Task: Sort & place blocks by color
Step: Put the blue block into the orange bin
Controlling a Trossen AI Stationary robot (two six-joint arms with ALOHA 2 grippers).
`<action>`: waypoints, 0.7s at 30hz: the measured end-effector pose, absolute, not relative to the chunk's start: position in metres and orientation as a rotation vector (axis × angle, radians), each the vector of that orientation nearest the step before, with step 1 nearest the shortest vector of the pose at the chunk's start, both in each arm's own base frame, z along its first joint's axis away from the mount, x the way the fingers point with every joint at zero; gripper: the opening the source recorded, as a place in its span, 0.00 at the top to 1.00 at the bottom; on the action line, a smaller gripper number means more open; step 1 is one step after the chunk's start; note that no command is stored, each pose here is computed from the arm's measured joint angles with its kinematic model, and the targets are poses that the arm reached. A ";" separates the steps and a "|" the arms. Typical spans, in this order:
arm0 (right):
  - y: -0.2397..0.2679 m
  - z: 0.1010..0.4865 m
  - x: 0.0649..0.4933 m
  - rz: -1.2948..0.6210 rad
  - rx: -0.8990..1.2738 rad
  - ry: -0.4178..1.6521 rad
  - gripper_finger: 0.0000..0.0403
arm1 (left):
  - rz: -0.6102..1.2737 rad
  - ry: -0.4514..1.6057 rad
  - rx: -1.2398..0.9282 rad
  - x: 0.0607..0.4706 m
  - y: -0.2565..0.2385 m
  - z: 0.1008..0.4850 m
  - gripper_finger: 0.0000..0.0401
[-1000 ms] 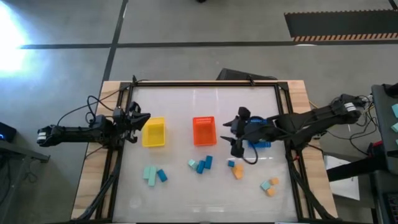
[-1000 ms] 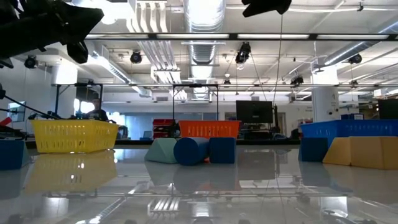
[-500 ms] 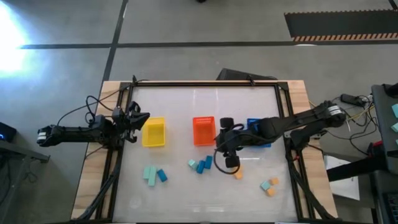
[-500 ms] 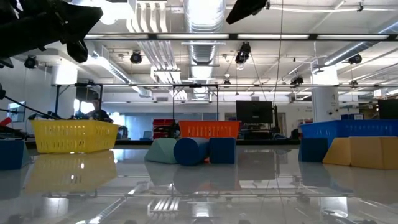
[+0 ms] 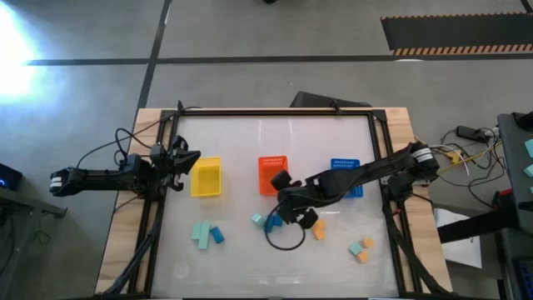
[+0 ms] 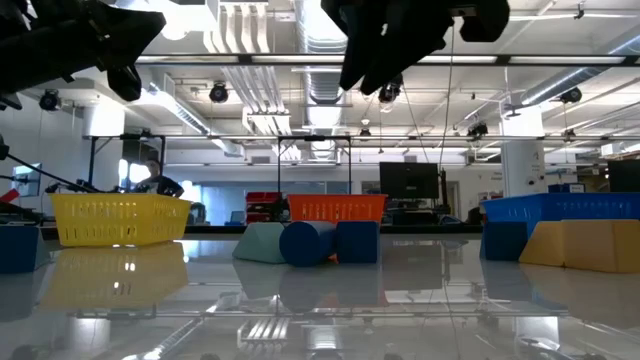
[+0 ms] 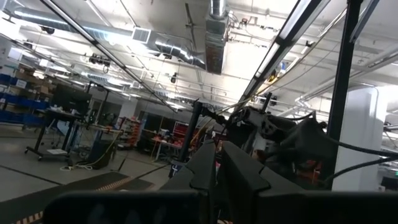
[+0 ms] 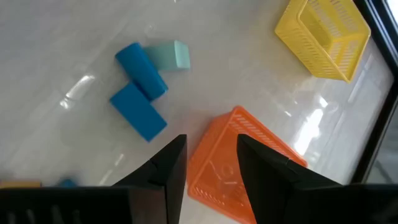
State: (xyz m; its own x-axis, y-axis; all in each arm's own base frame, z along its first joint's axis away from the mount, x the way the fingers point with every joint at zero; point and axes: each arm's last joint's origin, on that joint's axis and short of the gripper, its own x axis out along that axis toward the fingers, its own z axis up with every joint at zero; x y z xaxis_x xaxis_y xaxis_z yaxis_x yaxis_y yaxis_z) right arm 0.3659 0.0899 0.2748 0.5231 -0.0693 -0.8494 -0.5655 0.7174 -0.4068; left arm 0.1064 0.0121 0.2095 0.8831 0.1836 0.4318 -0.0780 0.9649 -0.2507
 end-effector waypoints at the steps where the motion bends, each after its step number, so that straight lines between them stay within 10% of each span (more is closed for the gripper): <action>1: 0.090 0.273 0.369 0.331 -0.735 0.996 0.66 | 0.138 -0.469 -0.230 0.106 0.012 0.209 0.97; 21: 0.095 0.224 0.381 0.632 -1.029 1.082 0.41 | 0.137 -0.473 -0.230 0.106 0.012 0.210 0.97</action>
